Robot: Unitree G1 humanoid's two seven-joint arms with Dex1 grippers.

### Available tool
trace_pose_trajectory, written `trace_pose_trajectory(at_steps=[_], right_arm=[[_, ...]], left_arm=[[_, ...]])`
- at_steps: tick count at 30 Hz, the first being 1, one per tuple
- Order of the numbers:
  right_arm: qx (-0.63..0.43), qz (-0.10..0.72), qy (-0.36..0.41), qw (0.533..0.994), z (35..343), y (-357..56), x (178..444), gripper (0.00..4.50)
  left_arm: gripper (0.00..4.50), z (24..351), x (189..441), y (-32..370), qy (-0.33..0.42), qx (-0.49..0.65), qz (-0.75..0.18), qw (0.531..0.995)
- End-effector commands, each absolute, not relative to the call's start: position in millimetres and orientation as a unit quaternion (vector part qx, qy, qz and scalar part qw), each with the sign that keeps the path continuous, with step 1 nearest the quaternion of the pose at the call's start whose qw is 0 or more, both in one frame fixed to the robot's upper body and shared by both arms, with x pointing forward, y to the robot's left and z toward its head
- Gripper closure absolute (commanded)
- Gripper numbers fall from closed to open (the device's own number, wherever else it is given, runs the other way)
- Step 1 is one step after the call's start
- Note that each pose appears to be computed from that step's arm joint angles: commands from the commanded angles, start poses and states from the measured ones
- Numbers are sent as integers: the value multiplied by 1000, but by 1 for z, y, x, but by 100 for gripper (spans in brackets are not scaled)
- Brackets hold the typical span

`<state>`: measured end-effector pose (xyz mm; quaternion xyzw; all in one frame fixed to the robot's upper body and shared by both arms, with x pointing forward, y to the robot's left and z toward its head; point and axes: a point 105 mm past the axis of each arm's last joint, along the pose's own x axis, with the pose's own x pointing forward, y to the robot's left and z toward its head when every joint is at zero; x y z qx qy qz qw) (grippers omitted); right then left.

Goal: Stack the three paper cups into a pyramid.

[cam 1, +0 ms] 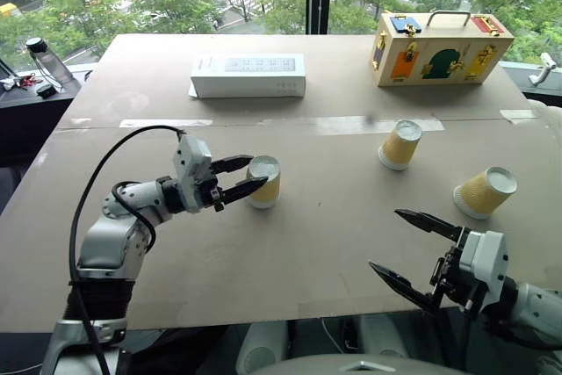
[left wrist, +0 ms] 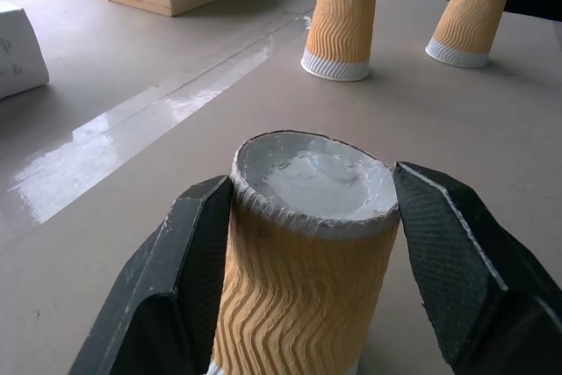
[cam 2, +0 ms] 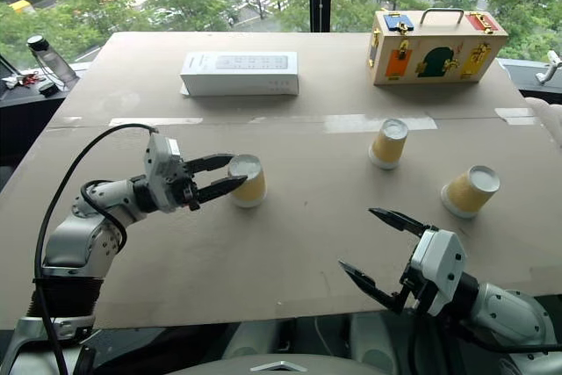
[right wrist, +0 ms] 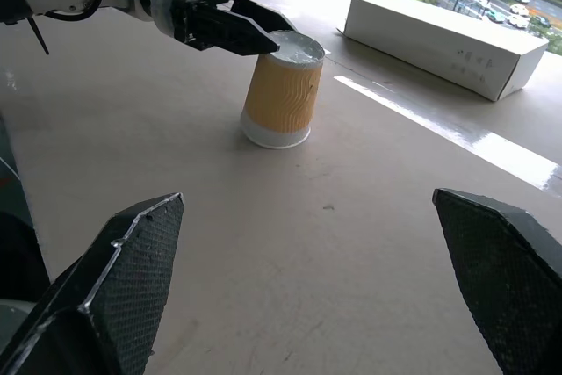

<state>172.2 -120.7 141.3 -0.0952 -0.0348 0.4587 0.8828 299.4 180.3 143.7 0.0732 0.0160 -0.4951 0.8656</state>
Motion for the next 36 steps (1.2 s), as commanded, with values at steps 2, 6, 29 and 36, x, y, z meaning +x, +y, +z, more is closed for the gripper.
trace_pose_trajectory(at_steps=[2,6,29,36], right_arm=[[-106,459,-62,880,152,-115,169,0],[-107,458,-63,880,152,-115,170,0],[-115,460,-62,878,153,-114,173,0],[-112,463,-62,877,152,-113,174,0]], left_arm=[[127,139,300,182,24,78,-503,860],[127,139,296,186,22,72,-511,856],[5,152,289,191,-4,32,-521,853],[5,140,293,196,23,52,-499,865]])
